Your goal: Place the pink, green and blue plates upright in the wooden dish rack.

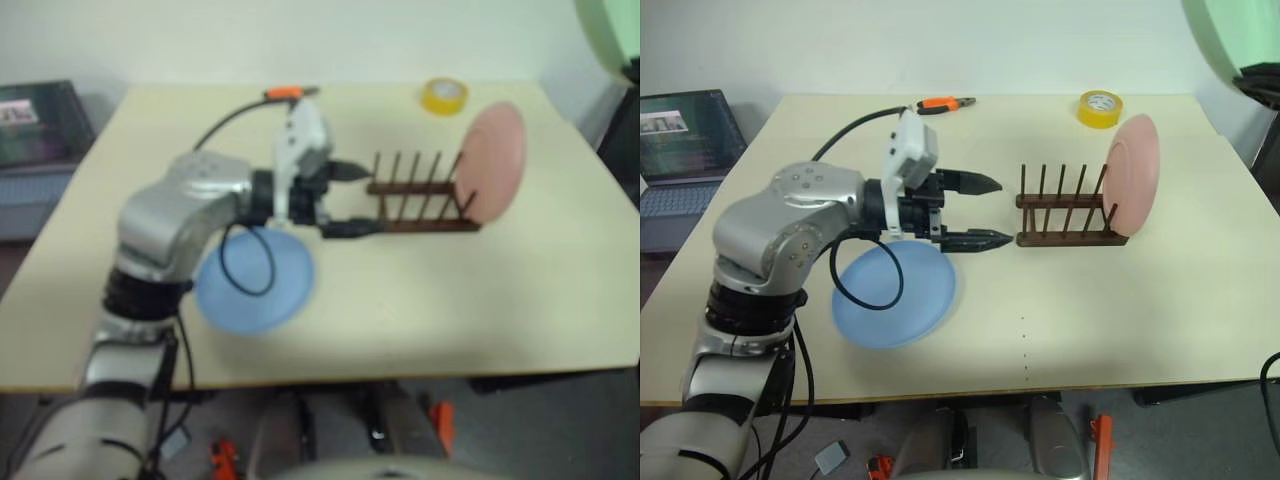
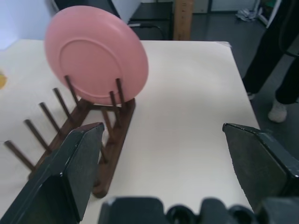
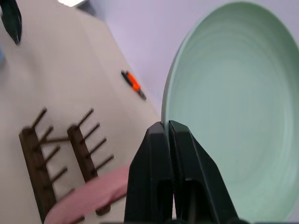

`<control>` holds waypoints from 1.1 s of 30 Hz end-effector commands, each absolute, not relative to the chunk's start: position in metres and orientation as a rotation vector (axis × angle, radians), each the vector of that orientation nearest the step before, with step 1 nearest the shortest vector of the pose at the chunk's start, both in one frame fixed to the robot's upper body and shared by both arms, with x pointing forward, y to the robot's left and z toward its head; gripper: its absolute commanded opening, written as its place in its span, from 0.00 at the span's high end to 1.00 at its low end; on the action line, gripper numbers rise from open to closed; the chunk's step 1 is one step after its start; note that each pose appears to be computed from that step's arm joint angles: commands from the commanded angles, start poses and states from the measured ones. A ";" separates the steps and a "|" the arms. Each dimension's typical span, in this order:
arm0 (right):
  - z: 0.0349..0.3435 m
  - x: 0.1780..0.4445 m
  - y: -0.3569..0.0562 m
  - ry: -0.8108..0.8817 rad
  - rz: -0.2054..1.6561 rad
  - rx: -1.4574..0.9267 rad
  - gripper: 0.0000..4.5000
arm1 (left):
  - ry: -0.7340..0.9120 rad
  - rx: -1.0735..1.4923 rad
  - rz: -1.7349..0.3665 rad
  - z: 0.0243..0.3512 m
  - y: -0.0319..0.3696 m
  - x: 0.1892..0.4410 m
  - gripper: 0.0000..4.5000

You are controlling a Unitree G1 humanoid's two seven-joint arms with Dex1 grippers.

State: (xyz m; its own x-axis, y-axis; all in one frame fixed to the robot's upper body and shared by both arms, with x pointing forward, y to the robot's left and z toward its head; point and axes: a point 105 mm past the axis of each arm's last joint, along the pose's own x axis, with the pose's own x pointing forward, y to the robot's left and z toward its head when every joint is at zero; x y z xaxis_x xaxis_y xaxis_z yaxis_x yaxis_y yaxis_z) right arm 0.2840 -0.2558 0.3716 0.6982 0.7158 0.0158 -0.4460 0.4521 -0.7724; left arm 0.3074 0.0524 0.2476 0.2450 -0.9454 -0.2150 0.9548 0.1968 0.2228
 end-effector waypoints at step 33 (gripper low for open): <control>0.356 0.291 -0.144 -0.619 1.009 -0.125 1.00 | -0.064 0.331 -1.165 0.265 0.084 0.315 0.00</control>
